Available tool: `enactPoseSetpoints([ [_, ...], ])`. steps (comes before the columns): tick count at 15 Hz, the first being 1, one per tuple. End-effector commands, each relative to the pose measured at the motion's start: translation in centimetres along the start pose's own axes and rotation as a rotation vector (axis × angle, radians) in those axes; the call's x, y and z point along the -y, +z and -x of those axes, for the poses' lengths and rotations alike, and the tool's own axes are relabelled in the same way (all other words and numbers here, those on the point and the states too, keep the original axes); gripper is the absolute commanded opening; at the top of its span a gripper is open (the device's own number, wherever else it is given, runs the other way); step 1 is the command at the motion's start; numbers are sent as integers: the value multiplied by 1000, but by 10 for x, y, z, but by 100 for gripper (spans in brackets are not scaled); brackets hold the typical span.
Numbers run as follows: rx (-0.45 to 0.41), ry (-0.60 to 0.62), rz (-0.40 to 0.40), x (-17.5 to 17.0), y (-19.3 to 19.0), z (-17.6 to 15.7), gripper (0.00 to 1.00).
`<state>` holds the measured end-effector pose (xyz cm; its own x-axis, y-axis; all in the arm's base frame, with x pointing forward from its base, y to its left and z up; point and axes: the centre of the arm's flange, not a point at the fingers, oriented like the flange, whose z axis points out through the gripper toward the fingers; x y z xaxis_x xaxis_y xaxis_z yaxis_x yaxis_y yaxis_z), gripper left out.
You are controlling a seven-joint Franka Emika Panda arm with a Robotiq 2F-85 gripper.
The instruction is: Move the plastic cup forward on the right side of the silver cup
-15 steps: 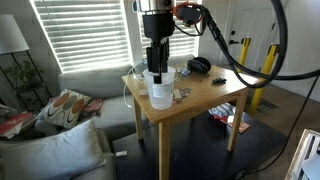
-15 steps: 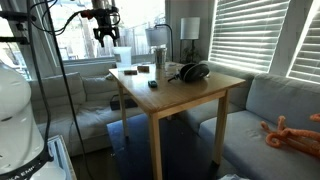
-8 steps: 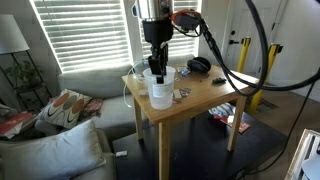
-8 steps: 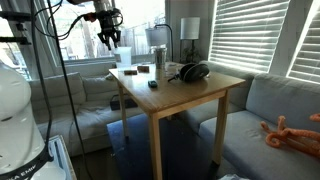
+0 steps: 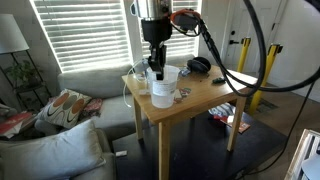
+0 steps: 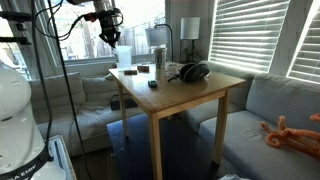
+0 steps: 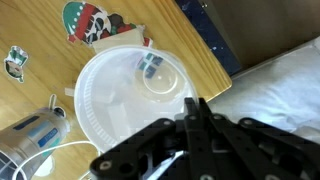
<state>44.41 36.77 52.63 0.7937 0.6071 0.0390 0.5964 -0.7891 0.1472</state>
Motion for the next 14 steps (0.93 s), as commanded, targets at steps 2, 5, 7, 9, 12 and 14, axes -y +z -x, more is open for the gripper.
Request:
enactPoseSetpoints([
  [2,-44,-14,15,-1,-27,8,1],
  [5,-46,10,53,-9,-57,23,1],
  [7,-45,22,89,-20,-75,40,1],
  [9,-26,41,138,-35,-88,59,1],
  [12,12,76,177,-68,-100,89,1],
  [14,20,92,211,-95,-106,109,1],
])
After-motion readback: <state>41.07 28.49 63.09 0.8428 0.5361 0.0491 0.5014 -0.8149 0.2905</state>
